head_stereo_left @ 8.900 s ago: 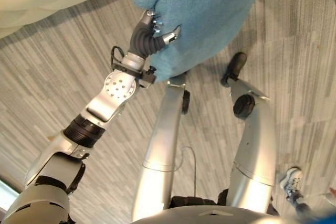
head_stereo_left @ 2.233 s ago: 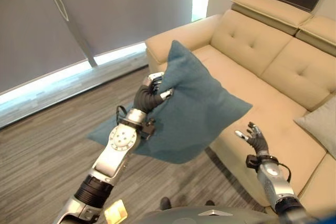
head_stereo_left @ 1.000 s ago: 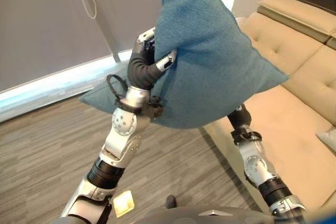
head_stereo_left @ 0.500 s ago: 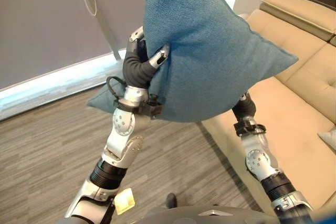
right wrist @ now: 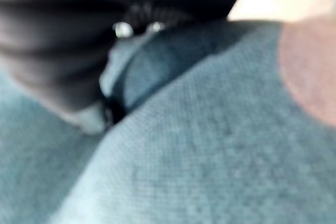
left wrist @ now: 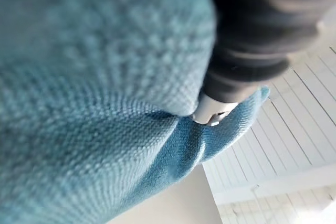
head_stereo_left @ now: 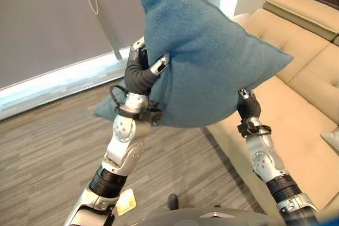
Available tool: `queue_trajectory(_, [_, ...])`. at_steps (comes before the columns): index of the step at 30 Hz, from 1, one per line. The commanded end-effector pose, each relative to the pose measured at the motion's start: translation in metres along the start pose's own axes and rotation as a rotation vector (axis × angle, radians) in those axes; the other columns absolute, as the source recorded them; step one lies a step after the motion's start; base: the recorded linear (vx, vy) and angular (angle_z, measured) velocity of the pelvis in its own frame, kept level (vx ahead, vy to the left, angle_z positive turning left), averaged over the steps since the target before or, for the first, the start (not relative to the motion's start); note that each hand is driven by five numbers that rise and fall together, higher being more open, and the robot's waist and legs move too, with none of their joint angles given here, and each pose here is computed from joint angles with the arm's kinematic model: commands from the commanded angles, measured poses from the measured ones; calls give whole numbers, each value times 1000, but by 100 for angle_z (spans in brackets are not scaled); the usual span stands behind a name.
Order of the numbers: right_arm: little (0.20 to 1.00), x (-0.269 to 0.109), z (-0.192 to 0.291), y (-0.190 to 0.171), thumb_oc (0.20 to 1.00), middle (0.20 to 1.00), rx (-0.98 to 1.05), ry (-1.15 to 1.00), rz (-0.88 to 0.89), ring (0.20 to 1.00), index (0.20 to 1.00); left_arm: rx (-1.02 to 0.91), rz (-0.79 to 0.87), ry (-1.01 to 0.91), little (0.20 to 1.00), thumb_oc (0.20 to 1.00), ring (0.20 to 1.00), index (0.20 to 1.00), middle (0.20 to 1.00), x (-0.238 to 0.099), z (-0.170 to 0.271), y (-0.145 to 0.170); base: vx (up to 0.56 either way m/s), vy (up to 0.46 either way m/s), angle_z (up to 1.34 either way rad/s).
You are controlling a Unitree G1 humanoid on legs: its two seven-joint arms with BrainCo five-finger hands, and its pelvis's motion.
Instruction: Pick up all the scattered cushions and arrange them neatly on the sofa.
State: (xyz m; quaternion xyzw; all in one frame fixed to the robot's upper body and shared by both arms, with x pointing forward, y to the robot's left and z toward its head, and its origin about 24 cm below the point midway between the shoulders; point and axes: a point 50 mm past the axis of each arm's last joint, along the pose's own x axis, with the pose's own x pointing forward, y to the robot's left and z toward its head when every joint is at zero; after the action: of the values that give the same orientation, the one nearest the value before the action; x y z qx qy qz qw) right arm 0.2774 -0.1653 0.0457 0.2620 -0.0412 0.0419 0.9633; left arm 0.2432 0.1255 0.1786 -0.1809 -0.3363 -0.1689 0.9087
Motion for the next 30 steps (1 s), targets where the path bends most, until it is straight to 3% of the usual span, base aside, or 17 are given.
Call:
queue_trajectory(1, [200, 21, 44, 69, 200, 200, -48, -253, 294, 200, 200, 23, -107, 1, 200, 200, 200, 200, 200, 7, -4, -13, 8, -36, -1])
queue_trajectory(14, [200, -6, 47, 8, 200, 200, -447, -195, 72, 200, 200, 194, 18, 201, 200, 200, 200, 200, 200, -30, -25, 28, -4, -51, -5])
queue_trajectory(24, [200, -5, 45, -11, 200, 200, -527, -162, -37, 200, 200, 243, 164, 242, 200, 200, 200, 200, 200, -36, -34, 51, 15, 18, -10])
queue_trajectory(30, [200, 0, 38, -7, 200, 200, -565, -136, -32, 200, 200, 254, 160, 286, 200, 200, 200, 200, 200, -45, -38, 52, 165, 164, -38])
